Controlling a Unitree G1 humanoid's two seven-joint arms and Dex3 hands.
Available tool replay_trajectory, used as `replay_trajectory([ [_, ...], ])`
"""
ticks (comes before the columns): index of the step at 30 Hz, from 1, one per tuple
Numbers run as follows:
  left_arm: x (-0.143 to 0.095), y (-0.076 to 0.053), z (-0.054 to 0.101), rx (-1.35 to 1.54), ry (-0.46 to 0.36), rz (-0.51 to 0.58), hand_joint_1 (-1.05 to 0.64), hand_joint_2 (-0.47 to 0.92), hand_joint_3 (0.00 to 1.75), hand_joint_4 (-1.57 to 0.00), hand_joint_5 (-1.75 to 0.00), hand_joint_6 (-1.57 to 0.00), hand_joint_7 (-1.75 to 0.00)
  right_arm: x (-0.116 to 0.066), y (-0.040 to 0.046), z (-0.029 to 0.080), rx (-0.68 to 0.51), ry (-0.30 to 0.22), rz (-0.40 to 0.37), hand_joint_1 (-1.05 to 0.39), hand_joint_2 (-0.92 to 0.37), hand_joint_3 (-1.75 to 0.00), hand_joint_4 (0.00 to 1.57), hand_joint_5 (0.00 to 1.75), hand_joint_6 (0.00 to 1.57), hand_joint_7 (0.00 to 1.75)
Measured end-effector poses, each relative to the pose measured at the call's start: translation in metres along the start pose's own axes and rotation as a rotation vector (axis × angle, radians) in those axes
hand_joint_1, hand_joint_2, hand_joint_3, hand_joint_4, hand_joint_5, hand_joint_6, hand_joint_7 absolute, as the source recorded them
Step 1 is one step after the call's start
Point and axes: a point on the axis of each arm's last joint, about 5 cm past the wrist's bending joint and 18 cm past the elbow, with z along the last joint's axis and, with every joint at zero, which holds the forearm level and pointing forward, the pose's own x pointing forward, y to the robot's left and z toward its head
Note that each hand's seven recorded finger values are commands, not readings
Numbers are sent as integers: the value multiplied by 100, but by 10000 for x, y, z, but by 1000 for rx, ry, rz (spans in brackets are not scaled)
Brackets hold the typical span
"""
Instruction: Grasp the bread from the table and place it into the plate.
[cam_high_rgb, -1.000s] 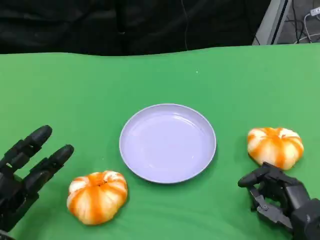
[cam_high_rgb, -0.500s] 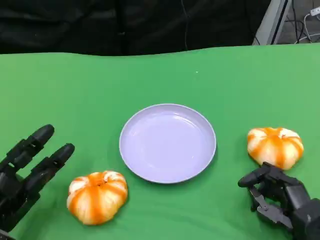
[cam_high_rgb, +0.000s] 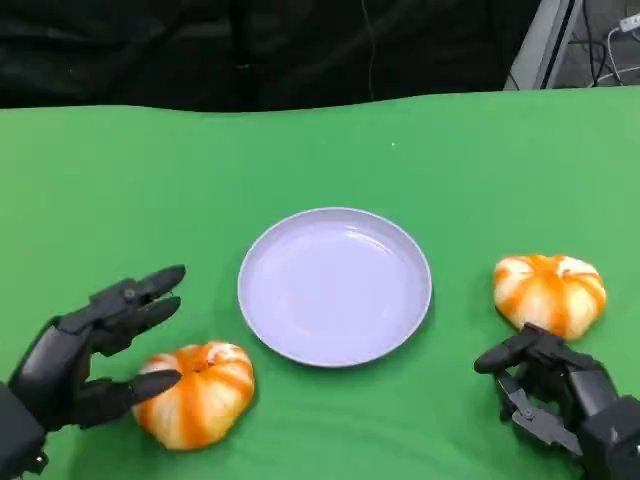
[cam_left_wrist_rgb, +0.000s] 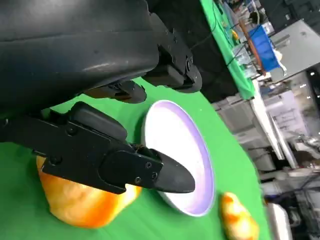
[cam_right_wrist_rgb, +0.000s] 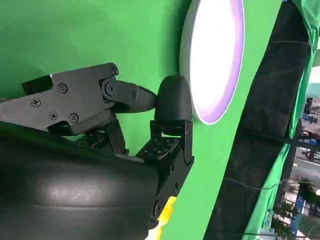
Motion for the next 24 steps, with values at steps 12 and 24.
replay_trajectory([
  [12, 38, 39, 125, 219, 67, -128, -90, 92, 28, -33, 0, -29, 0, 0, 4, 0, 0, 0, -2, -13, -92, -49, 68, 173, 75, 120],
  [24, 150, 60, 306, 481, 239, -330, -98, 92, 51, -40, -2, -27, -1, 1, 9, 1, -1, -1, -3, -13, -92, -51, 69, 173, 75, 120],
])
